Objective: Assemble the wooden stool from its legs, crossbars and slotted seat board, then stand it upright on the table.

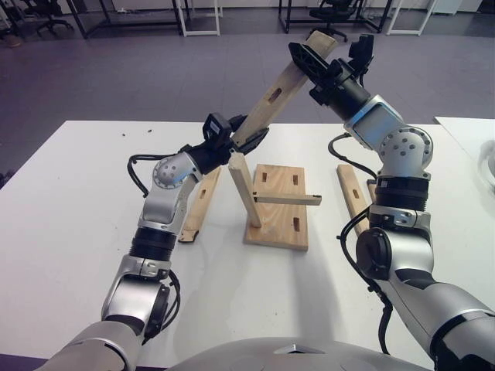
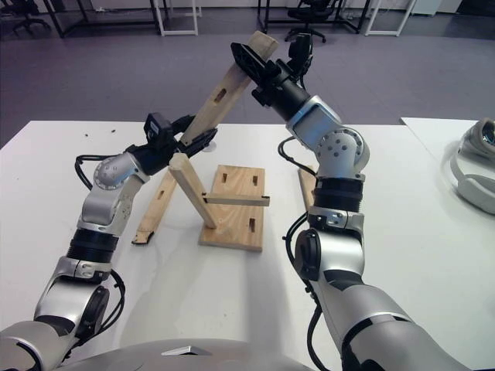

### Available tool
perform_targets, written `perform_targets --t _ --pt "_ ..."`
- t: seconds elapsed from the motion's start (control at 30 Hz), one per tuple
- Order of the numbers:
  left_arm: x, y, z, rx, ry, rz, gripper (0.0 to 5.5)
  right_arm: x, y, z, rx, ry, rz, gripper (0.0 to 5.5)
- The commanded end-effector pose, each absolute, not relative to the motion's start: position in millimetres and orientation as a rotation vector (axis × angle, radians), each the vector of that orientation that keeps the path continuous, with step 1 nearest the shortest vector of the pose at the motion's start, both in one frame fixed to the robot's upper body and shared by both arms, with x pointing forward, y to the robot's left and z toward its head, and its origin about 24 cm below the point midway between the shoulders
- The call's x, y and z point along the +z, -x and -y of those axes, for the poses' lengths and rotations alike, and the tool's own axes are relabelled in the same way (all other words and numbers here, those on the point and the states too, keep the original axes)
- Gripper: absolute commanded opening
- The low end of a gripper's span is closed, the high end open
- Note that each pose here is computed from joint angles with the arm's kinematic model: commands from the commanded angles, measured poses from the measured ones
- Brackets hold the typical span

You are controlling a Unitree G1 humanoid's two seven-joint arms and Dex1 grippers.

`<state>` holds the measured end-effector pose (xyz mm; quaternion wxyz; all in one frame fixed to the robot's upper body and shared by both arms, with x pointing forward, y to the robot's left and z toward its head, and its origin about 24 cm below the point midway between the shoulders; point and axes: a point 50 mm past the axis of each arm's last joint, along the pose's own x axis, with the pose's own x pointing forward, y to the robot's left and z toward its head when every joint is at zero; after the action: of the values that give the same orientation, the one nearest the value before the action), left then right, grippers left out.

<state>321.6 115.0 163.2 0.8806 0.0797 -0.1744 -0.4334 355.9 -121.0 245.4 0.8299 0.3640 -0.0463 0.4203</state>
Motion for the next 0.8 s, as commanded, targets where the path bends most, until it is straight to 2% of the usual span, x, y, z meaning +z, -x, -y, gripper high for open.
perform_targets --t 0.03,0.1,0.2,0.3,0.4,0.57,0.8 --pt "162 -319 -119 -0.911 -0.185 0.344 2.83 240 -350 147 0.789 -0.813 0.150 1.00" --pt "152 -316 -131 -0.845 -0.178 0.289 3.09 225 -338 178 0.649 -0.805 0.170 1.00" --pt "121 -300 -150 -0.755 -0.191 0.170 3.63 196 -293 217 0.426 -0.761 0.153 1.00" --pt "116 -285 -153 -0.645 -0.143 0.144 4.12 168 -245 223 0.245 -0.756 0.067 1.00" --pt "118 -280 -153 -0.541 -0.059 0.143 4.17 141 -216 219 0.117 -0.796 -0.042 1.00" --pt "131 -279 -149 -0.491 -0.023 0.170 4.17 116 -210 218 -0.028 -0.820 -0.101 1.00" --pt "136 -277 -142 -0.489 0.020 0.175 4.17 116 -213 208 -0.063 -0.785 -0.049 1.00"
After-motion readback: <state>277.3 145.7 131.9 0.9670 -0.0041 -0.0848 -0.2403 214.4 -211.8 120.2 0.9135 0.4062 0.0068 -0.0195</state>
